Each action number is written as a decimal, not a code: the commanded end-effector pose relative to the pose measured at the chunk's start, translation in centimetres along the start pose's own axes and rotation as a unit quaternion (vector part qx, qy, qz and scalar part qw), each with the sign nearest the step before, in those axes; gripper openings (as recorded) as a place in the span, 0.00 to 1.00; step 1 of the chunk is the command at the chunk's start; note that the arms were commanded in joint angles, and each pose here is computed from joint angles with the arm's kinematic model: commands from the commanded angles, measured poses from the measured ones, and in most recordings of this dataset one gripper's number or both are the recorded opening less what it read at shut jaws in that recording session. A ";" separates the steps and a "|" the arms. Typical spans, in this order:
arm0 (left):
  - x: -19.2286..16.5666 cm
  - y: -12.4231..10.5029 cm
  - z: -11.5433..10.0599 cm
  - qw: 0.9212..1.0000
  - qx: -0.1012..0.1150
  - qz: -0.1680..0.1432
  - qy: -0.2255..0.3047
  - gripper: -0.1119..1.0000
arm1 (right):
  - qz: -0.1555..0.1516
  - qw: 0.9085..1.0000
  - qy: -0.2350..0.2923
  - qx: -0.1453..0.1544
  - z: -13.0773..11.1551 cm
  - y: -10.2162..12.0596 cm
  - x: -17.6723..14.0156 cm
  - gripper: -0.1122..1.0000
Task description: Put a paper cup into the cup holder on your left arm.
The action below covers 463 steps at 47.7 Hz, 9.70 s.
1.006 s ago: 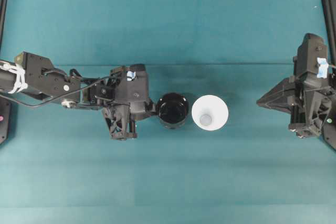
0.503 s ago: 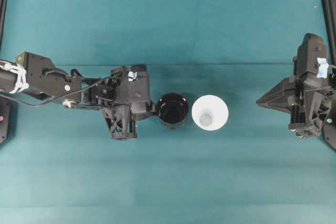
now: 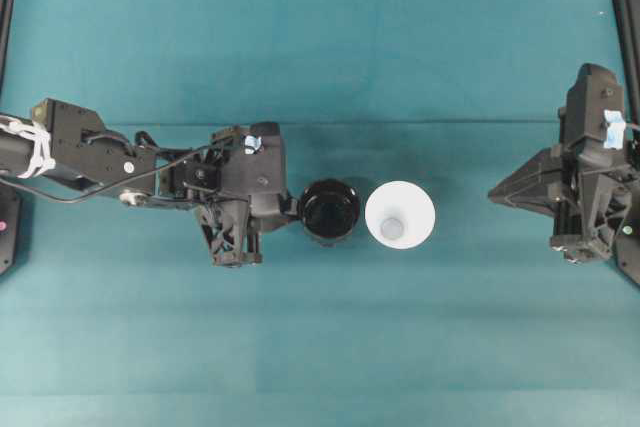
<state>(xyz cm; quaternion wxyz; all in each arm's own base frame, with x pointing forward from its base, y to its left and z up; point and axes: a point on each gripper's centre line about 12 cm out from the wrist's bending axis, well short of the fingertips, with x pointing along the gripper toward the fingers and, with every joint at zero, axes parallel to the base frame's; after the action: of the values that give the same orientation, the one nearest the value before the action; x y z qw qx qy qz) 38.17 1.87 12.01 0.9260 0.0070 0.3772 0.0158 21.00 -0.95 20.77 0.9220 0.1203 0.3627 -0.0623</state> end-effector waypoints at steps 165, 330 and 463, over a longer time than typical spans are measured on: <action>-5.7 -0.3 -1.5 1.000 -0.020 -0.002 0.014 0.90 | -0.068 0.977 0.197 0.036 5.3 -1.3 12.8 0.21; -5.5 -1.0 -1.3 0.999 -0.033 -0.009 0.001 0.90 | -0.077 0.972 0.204 0.091 12.3 0.4 15.9 0.05; -5.5 -0.8 -1.3 0.999 -0.033 -0.008 0.002 0.90 | -0.017 0.993 0.086 -0.079 9.4 1.8 7.6 0.85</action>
<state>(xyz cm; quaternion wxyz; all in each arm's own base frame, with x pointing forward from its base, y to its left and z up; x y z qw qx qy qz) 32.92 0.82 14.28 0.9208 -0.0272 0.3886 0.0212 33.27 -2.04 21.54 0.8830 0.0539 0.4642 -0.0439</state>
